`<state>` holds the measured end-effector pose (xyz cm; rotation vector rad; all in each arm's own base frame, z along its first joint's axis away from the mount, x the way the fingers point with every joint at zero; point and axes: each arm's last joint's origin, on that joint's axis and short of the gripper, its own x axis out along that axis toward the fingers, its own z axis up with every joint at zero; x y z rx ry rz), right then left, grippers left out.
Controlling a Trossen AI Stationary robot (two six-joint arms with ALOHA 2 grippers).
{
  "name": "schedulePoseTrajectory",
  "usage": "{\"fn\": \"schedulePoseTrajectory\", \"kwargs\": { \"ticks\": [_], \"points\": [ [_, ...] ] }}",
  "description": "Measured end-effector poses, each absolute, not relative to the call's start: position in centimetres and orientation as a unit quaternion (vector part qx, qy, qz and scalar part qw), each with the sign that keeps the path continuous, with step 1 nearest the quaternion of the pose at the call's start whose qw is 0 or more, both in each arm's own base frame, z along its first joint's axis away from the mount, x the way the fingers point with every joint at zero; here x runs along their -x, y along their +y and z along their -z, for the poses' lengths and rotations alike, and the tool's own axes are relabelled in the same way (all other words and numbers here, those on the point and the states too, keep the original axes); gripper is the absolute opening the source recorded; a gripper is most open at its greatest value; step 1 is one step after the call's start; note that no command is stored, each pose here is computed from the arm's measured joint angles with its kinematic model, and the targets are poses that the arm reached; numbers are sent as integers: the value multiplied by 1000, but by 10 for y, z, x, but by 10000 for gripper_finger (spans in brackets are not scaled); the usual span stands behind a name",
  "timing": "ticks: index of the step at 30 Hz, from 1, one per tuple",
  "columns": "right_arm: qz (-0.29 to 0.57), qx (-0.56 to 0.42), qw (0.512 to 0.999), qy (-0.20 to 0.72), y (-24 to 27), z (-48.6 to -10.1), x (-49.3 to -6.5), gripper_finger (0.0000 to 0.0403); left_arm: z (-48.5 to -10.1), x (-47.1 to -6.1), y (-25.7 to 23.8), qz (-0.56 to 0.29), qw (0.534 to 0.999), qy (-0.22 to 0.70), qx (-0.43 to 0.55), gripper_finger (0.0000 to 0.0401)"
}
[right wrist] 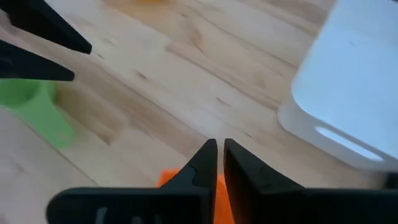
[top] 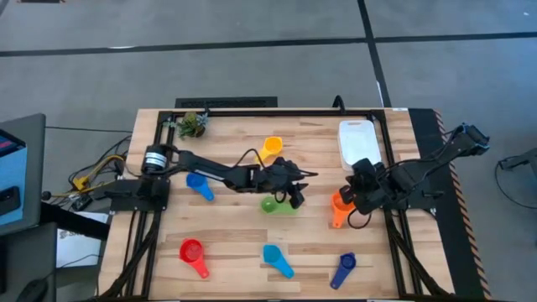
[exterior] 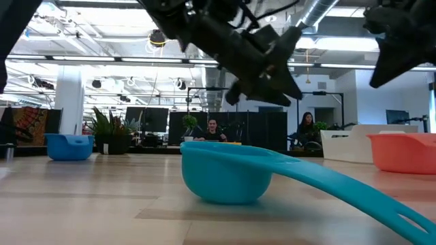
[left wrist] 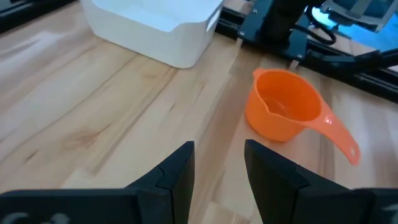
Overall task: Nest measuring cups in basket
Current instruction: Move the orange measuring cup to the bottom left of the table
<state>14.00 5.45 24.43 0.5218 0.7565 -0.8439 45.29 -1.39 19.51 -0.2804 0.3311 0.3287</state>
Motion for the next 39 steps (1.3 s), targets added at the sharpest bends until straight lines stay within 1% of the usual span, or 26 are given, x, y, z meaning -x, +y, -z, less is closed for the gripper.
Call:
{"fn": "schedulePoseTrajectory", "kwargs": {
  "ticks": [3, 6, 12, 18, 21, 27, 30, 32, 36, 39],
  "points": [
    [395, -245, 802, 375, 54, -245, -137, 67, -194, -463, -13, -167, 964, 159, 136, 129],
    [395, -243, 801, 377, 54, -245, -137, 76, -189, -473, -11, -180, 964, 153, 126, 129],
    [396, -240, 800, 382, 53, -245, -136, 103, -170, -492, -5, -203, 955, 149, 154, 129],
    [393, -248, 795, 389, 54, -244, -136, 153, -159, -506, -7, -181, 954, 153, 183, 129],
    [401, -264, 790, 381, 54, -244, -136, 182, -164, -510, -8, -165, 957, 147, 188, 129],
    [426, -275, 794, 336, 52, -246, -137, 221, -165, -510, -1, -209, 954, 133, 168, 129],
    [431, -278, 792, 332, 51, -246, -137, 228, -169, -511, 5, -206, 956, 112, 175, 129],
    [432, -280, 791, 331, 51, -246, -138, 229, -170, -515, 9, -202, 959, 78, 183, 129],
    [434, -278, 790, 333, 50, -245, -137, 228, -163, -523, 15, -157, 965, 30, 210, 129],
    [433, -279, 789, 334, 50, -246, -137, 228, -168, -531, 18, -139, 964, 36, 222, 129]
  ]
}}
